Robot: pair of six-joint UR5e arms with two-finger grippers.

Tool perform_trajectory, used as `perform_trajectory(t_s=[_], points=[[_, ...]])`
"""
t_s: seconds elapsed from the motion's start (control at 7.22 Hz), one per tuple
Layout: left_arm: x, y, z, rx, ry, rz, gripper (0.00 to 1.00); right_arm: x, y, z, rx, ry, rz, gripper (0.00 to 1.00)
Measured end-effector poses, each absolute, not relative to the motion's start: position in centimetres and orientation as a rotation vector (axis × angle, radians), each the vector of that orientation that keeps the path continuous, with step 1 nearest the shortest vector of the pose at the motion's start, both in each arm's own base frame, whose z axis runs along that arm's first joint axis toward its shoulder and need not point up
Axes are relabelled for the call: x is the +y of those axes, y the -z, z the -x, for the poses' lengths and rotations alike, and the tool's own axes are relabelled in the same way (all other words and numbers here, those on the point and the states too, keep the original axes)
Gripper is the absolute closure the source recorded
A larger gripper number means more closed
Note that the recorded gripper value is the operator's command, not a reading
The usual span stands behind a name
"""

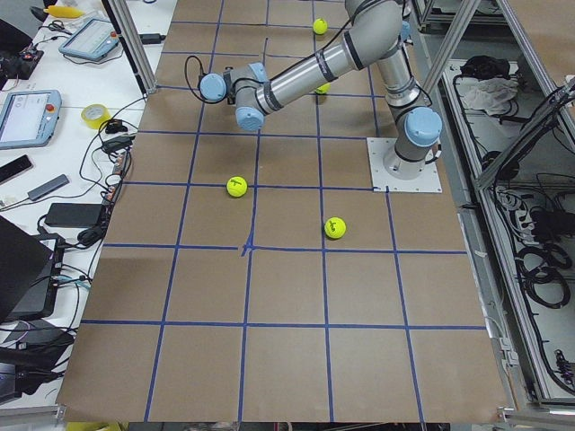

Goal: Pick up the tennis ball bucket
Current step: 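Lift and rotate the can upright with the left gripper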

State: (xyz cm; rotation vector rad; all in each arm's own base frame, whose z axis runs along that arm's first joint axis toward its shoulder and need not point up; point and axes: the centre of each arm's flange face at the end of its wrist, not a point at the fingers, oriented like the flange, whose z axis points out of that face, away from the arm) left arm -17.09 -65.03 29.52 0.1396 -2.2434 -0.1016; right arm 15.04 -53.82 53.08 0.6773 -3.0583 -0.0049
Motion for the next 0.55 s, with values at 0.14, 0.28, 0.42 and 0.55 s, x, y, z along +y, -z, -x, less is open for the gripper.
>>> perform_trajectory(t_s=[0.14,0.28,0.42,0.55], points=[[-65.6,-32.9,17.6,-2.290,0.080,-0.196,1.00,-53.8,-53.0,-15.0,-3.059,0.009,-0.677,0.00],[-66.0,-35.5,18.5,-2.406,0.036,-0.204,1.00,-53.8,-53.0,-15.0,-3.059,0.012,-0.674,0.00],[-65.9,-37.5,20.5,-2.570,-0.026,-0.159,1.00,-53.8,-53.0,-14.9,-3.059,0.009,-0.671,0.00],[-65.6,-38.8,22.9,-2.725,-0.086,-0.095,1.00,-53.8,-53.1,-14.9,-3.059,0.007,-0.670,0.00]])
